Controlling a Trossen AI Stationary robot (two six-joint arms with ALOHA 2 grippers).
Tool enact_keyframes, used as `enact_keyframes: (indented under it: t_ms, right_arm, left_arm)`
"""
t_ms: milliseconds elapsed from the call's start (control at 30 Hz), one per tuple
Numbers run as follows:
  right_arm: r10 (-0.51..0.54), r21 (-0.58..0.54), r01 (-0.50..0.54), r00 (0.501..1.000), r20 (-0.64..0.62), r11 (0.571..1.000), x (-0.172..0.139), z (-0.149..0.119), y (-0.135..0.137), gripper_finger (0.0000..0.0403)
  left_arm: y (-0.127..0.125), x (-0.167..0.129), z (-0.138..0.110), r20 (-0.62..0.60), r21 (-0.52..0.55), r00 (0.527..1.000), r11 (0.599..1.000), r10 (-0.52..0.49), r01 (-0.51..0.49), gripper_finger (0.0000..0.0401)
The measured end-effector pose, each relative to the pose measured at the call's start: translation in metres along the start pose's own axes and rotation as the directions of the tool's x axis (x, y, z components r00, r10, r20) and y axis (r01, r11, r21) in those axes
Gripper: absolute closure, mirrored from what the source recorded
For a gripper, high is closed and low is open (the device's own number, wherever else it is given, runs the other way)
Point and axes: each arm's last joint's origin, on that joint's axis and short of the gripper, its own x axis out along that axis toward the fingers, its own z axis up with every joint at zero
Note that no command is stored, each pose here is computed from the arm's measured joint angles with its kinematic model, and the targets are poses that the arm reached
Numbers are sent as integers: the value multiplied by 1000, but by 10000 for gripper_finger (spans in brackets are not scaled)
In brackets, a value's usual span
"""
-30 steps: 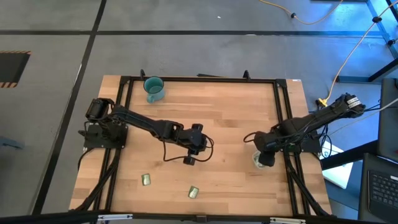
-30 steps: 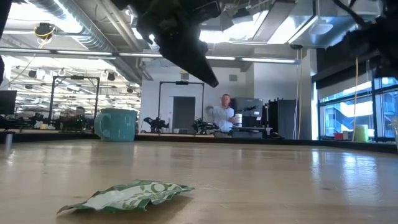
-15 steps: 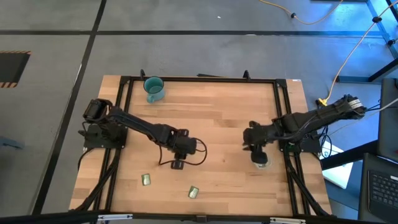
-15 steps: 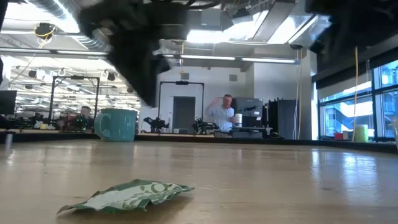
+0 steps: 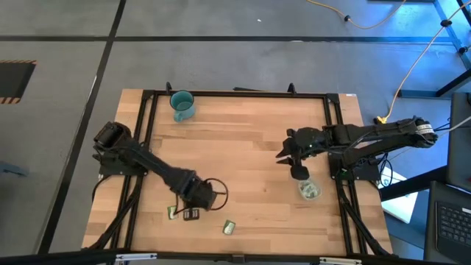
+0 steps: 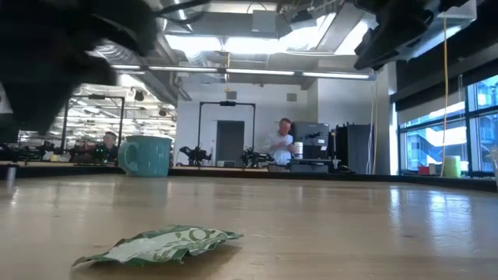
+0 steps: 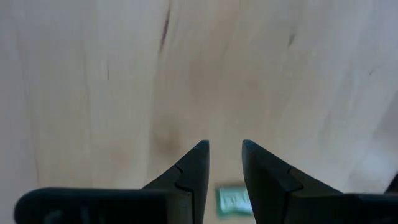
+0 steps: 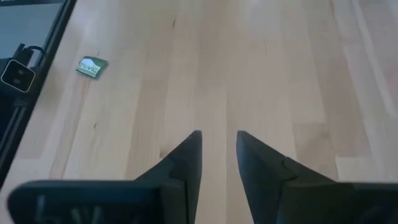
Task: Pick and place items into bin
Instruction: Put the green stevia packet into the transparent bin
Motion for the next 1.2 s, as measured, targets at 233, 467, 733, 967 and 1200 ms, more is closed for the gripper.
enact_keyframes:
  t_ms: [233,467,733,967,1200]
  right_arm:
    - [1,-17,-1,1000,8,1000,0,1,0,299]
    - [1,-28,0,1000,7,1000,0,1,0,299]
    - [1,-41,0,1000,7,999,0,1,0,299]
    - [1,-19,0,1000,7,1000,0,1,0,299]
    - [0,-19,0,1000,5,1000,0,0,0,299]
  left_arm:
    - [-14,6,-34,-101,-199,990,973,96,-115,311]
    - [-15,25,-53,-155,-283,982,948,105,-146,311]
    - [-13,46,-64,-176,-309,984,946,39,-93,311]
    - [-8,63,-72,-208,-335,977,942,-46,-27,311]
    - [-5,68,-74,-217,-319,975,948,-53,-20,337]
